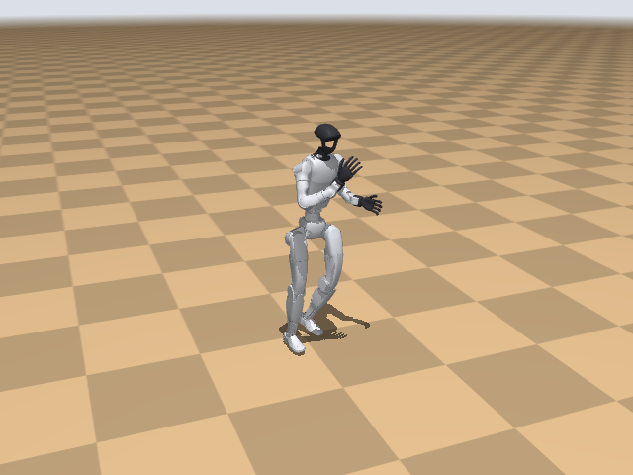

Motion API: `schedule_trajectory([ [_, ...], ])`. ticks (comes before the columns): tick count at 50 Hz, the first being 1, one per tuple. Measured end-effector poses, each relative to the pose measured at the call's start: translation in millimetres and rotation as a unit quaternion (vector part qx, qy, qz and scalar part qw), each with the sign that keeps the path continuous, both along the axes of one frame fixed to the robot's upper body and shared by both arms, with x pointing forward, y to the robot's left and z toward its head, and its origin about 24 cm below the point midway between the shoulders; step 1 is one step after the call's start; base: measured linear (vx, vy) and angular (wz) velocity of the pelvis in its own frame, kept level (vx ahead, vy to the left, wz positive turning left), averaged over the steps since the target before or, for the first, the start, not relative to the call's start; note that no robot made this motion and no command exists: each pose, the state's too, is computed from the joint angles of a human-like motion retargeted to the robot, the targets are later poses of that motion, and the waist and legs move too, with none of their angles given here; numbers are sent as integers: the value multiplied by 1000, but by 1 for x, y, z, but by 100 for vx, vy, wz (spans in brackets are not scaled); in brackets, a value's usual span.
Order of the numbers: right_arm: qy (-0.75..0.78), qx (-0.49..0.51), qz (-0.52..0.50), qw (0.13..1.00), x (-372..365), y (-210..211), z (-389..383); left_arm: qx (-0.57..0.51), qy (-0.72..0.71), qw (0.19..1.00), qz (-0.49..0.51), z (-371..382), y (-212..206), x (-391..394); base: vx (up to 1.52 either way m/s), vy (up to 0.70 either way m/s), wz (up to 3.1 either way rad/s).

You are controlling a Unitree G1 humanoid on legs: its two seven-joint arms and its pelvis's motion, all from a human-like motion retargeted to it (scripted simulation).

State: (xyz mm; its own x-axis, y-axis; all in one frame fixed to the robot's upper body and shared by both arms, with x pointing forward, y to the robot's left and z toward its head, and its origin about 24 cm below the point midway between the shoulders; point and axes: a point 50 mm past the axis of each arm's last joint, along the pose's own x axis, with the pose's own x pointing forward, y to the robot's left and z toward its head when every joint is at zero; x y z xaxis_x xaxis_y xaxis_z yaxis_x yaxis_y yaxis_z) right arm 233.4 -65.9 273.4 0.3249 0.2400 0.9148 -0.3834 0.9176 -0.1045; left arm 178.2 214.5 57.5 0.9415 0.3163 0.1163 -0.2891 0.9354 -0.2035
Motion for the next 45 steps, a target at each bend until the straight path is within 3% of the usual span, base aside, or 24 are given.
schedule_trajectory([
  [3, -89, 1, 74, 993, -24, 30, 36, -2, 169, 983, 78, -39, 40, -97, 0, -3, -215],
  [6, -82, -6, 117, 990, -27, 42, 35, -17, 235, 966, 109, -40, 51, -151, -1, -1, -62],
  [13, 122, -37, 127, 984, -2, 11, -43, 71, 215, 972, 56, -35, 64, -119, -2, -4, 176],
  [21, 331, -69, -113, 934, -25, -85, -145, 256, 28, 963, -80, 15, 34, 35, -7, -2, 560],
  [30, 420, -146, -304, 842, -58, -138, -197, 288, -65, 939, -174, 47, -31, 100, -19, 13, 456],
  [36, 409, -195, -373, 809, -66, -158, -204, 299, 29, 942, -149, -3, -16, 71, 3, 41, 296],
  [45, 278, -158, -448, 835, -56, -162, -155, 258, 354, 895, -85, -115, 46, -76, 21, 35, 220],
])
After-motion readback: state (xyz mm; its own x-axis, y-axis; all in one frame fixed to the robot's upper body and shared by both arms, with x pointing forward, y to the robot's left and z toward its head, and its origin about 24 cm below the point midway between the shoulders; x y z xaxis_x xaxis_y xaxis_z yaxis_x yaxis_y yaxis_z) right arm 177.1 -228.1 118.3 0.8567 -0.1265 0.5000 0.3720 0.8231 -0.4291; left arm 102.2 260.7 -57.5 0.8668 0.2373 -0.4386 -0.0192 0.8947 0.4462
